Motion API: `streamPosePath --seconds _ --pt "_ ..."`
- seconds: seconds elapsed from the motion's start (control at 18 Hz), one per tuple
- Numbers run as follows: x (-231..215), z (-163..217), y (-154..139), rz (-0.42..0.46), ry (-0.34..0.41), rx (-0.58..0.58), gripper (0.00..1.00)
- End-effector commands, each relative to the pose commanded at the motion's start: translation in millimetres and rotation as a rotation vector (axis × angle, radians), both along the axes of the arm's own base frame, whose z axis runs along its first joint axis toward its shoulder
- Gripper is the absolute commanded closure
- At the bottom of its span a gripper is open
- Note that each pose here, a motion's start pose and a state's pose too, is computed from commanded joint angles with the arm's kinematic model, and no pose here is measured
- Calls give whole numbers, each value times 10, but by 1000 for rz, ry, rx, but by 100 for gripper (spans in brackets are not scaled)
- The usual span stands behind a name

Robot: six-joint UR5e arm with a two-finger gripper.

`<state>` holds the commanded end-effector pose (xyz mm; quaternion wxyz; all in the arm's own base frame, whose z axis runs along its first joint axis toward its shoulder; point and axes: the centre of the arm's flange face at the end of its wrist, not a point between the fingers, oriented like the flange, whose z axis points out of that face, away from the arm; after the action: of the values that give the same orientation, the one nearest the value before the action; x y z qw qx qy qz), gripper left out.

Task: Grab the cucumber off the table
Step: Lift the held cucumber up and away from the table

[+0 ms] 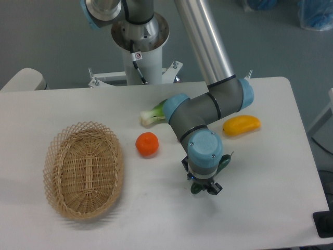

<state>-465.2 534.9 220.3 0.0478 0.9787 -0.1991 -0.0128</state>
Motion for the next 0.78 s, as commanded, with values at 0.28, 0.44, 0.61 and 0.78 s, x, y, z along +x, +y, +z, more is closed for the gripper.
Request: streamPosePath --seconds 0.28,0.44,0.61,0.78 --pt "-314 458 -10 33 -27 -2 68" --pt "-506 602 -27 56 -38 54 68" --pt "-623 623 48 58 -31 79 68" --pt "-844 649 -20 32 -30 82 68"
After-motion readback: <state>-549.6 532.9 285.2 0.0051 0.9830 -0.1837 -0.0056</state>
